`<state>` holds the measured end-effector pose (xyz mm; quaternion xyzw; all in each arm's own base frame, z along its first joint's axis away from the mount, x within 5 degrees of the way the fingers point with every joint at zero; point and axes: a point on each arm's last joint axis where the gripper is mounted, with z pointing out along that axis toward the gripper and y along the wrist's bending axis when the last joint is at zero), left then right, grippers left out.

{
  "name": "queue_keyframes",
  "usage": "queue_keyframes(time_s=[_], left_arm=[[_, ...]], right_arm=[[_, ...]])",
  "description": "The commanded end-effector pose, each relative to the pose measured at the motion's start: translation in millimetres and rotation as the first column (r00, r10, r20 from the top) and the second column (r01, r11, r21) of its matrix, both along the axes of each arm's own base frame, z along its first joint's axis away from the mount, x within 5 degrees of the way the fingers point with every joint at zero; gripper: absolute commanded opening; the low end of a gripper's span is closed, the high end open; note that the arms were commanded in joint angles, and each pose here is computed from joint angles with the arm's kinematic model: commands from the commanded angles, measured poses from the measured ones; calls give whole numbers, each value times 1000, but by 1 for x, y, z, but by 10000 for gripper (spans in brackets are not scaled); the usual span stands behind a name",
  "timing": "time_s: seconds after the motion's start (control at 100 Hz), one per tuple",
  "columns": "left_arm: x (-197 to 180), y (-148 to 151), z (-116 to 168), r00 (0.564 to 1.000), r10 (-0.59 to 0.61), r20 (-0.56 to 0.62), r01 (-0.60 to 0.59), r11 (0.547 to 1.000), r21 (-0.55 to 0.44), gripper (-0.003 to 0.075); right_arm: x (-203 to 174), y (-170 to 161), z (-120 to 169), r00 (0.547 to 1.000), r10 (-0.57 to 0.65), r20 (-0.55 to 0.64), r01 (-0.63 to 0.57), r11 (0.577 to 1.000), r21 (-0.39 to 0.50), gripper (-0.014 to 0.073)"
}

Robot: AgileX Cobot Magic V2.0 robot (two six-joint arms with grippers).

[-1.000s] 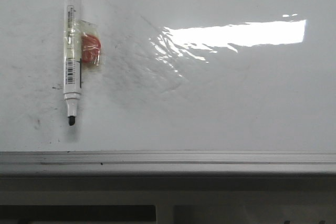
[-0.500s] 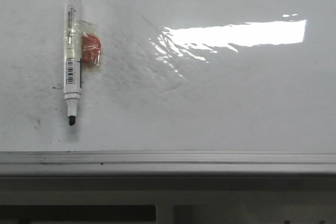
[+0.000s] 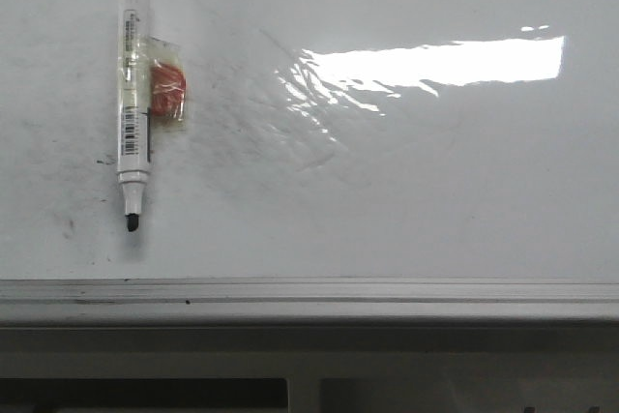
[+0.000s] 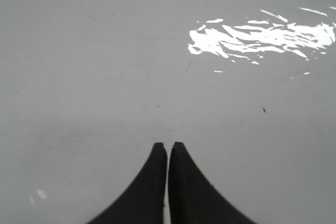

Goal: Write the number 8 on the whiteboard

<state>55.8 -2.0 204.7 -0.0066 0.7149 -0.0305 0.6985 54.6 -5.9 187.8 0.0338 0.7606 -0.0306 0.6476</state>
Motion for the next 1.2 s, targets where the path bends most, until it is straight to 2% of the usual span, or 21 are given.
queue_keyframes(time_s=[0.0, 0.18, 0.36, 0.43, 0.57, 0.67, 0.8, 0.97, 1.02, 1.09, 1.19], left_arm=[[-1, 0, -3, 997, -5, 80, 6, 1000, -14, -20], [-1, 0, -2, 996, -5, 93, 6, 1000, -16, -20], [-1, 0, 3, 991, -4, 130, 6, 1000, -17, -20], [-2, 0, 7, 991, -4, 130, 7, 1000, -28, -21], [1, 0, 19, 998, -7, 56, 9, 999, -34, -21], [5, -1, 31, 1000, -10, 29, 11, 999, -38, -20], [10, -1, 43, 1000, -10, 15, 10, 999, -38, -20], [15, -1, 47, 1000, -9, 7, 9, 999, -38, -16], [16, -1, 47, 1000, -9, 7, 9, 999, -38, 8], [17, -1, 48, 1000, -8, 11, 9, 999, -38, 99], [18, -1, 52, 998, -6, 56, 8, 999, -40, 301]], right_arm=[[0, 1, 11, 987, 14, 162, -9, 1000, -30, -64], [-2, 3, 28, 936, 36, 350, -25, 999, -33, -64], [-2, 3, 31, 931, 37, 363, -26, 999, -35, -64], [-1, 3, 32, 943, 32, 330, -23, 999, -31, -64], [2, 2, 41, 962, 22, 273, -20, 1000, -13, -64], [6, 1, 50, 982, 12, 187, -12, 1000, 1, -64], [13, 1, 64, 997, 1, 80, -7, 997, 81, -64], [20, 1, 76, 998, 2, 56, -8, 992, 122, -64], [21, 1, 77, 998, 1, 68, -10, 993, 121, -64], [21, 1, 76, 998, 1, 65, -9, 993, 122, -64], [21, 1, 75, 998, 1, 62, -9, 993, 122, -64]])
